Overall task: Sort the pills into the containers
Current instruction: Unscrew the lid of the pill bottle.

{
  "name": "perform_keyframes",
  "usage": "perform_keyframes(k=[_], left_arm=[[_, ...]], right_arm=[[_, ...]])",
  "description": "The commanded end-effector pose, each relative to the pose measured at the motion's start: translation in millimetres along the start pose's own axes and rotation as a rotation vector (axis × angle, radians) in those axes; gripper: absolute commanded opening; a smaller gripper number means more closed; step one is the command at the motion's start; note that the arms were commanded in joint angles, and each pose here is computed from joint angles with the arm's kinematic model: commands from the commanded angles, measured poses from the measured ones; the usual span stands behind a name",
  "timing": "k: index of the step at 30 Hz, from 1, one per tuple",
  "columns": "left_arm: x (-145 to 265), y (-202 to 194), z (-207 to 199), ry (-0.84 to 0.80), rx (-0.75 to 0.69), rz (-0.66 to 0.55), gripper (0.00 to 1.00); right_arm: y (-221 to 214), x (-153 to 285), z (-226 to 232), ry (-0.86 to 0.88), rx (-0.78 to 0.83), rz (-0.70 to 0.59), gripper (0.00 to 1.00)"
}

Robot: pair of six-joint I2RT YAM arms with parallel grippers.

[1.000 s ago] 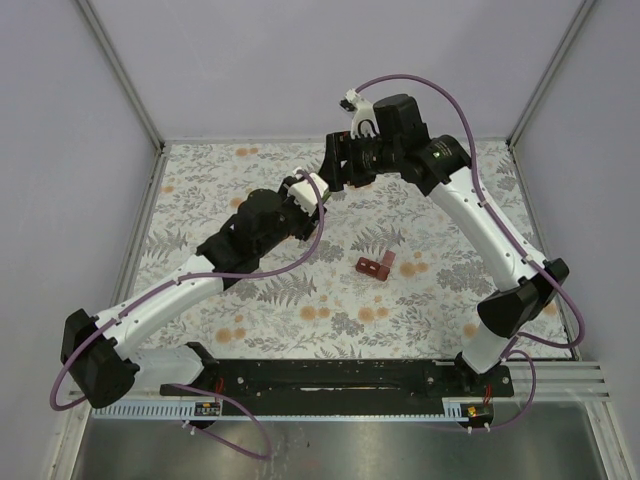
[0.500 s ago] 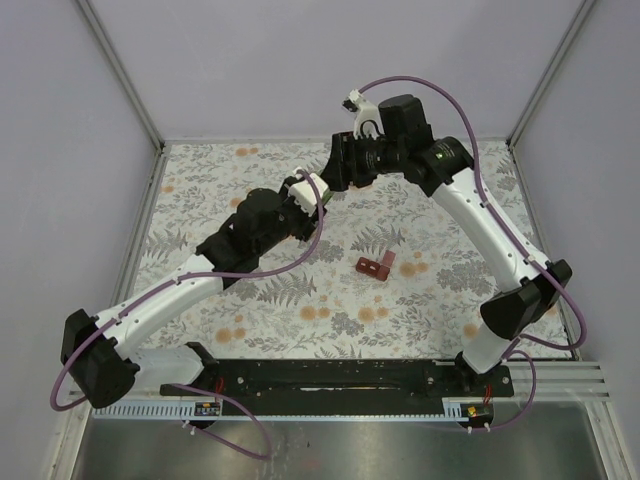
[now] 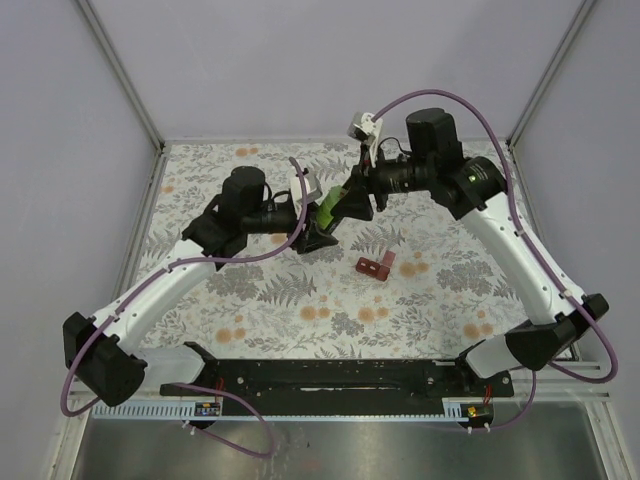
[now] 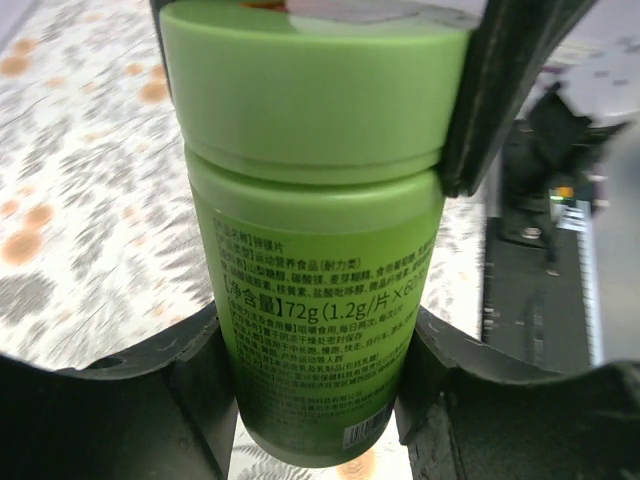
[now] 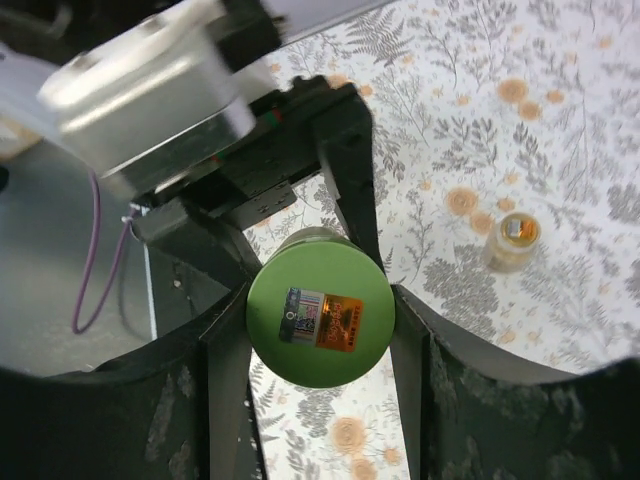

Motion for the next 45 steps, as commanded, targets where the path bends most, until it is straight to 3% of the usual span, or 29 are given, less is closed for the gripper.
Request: perform_keyframes(k=[1, 7, 13, 15, 20, 24, 29, 33, 37, 45], left_arm=[[9.3, 32.0, -41.2, -0.375, 0.034, -0.12, 0.0], [13.7, 34.1, -53.2, -0.524, 0.083, -0.127, 0.0], [15.3, 31.2, -54.7, -0.527, 0.07, -0.125, 0.0], [15.1, 30.8, -53.9, -0.513, 0.061, -0.121, 0.0], [10.8, 26.6, -40.8, -0.389, 0.021, -0.086, 0.0], [8.3, 22.0, -19.8, -0.169, -0.015, -0.064, 0.0], [17.3, 24.1, 16.9, 0.223, -0.086, -0.049, 0.0], [21.2, 23.1, 36.0, 0.419, -0.097, -0.01, 0.0], [19.7, 22.1, 39.0, 0.506, -0.107, 0.01, 0.0], [23.3, 21.6, 48.3, 0.626, -0.133, 0.044, 0.0]], right_arm=[[11.8, 24.5, 21.8, 0.089, 0.33, -0.059, 0.33], [-2.3, 37.5, 36.7, 0.148, 0.446, 0.006, 0.42], [-10.0, 44.2, 42.1, 0.117, 0.527, 0.05, 0.63], [-9.7, 45.0, 42.2, 0.102, 0.507, 0.041, 0.8], [-2.8, 46.3, 44.7, 0.062, 0.419, -0.008, 0.97], [7.5, 46.2, 41.7, -0.017, 0.287, -0.053, 0.99], [20.8, 37.1, 20.0, -0.19, 0.038, -0.119, 0.99], [22.5, 14.4, 10.7, -0.167, -0.184, -0.134, 0.98], [30.8, -1.1, 4.0, -0.152, -0.299, -0.167, 0.93], [36.8, -9.2, -7.2, -0.169, -0.359, -0.177, 0.88]])
Point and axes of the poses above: each gripper's point midway between its finger pads, its own x axis back along the fingers, its own z axis along the line the jaws close on, y = z × x, the point moved 5 cm from there along x, back along the fingers, and after that the axes turned 11 degrees about -x, right-handed, at the moved point
